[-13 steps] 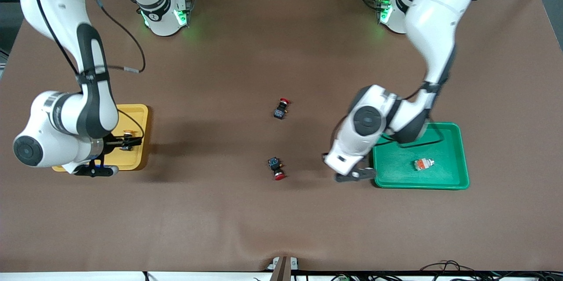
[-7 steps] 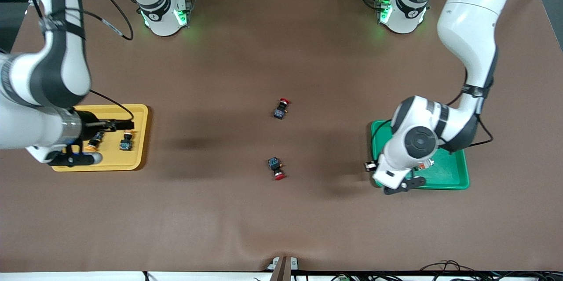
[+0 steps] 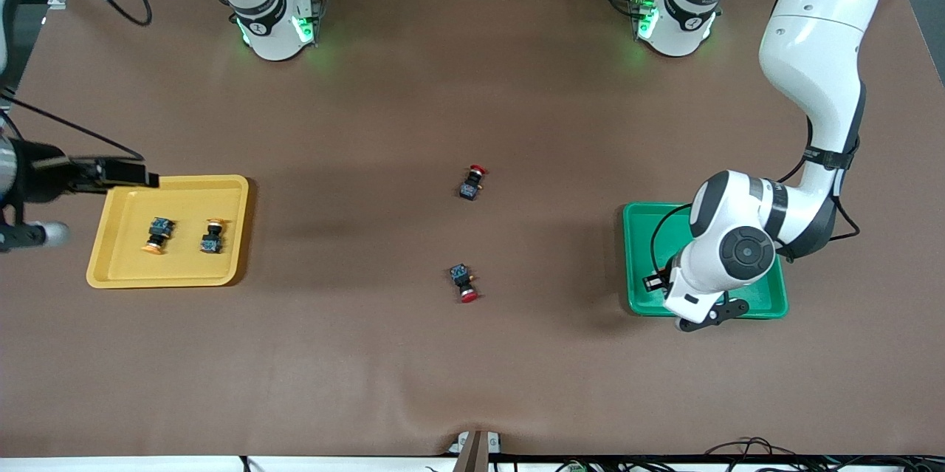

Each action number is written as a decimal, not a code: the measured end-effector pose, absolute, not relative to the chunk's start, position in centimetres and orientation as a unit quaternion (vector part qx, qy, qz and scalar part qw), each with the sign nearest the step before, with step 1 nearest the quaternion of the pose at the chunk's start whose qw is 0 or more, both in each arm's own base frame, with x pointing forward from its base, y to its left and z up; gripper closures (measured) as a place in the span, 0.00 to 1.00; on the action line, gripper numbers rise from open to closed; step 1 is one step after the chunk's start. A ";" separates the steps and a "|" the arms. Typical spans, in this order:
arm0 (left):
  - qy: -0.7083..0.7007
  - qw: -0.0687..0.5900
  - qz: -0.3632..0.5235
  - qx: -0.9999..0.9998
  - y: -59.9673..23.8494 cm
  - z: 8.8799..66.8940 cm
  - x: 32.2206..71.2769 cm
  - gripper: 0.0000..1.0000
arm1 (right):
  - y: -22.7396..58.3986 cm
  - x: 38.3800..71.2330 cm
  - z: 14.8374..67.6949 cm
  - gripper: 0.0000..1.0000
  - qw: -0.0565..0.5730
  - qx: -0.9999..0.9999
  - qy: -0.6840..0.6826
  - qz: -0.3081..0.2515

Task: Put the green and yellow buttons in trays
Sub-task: 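Release the orange button in the yellow tray while the left gripper releases green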

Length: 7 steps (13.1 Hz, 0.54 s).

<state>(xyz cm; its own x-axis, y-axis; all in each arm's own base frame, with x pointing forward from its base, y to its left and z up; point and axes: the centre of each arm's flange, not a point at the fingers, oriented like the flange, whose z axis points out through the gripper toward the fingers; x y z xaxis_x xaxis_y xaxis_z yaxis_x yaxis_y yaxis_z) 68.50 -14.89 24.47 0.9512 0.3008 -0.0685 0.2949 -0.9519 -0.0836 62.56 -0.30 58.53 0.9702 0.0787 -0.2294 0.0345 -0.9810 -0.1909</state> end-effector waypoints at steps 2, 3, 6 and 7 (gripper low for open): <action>-0.153 0.037 0.045 -0.986 -13.2 24.1 68.6 0.41 | 0.2 60.6 61.6 0.00 0.087 -0.991 -0.032 0.098; -0.152 0.036 0.045 -0.987 -12.7 24.2 68.7 0.33 | 0.4 59.5 62.7 0.00 0.084 -0.993 -0.024 0.085; -0.147 0.031 0.031 -0.988 -12.8 26.2 69.1 0.01 | 0.3 55.2 64.1 0.00 0.077 -0.996 0.005 0.046; -0.145 0.032 0.024 -0.989 -12.9 27.7 69.2 0.00 | 0.0 53.7 64.3 0.00 0.074 -0.996 0.007 0.041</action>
<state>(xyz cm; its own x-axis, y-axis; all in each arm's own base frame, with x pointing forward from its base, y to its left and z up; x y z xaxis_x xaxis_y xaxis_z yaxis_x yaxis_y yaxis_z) 69.21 -12.86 27.66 0.9566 0.2890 -0.0386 0.2859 -0.9557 -0.0699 53.67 -0.05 64.29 0.9965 -0.0084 -0.0831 -0.0207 -0.9888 -0.1478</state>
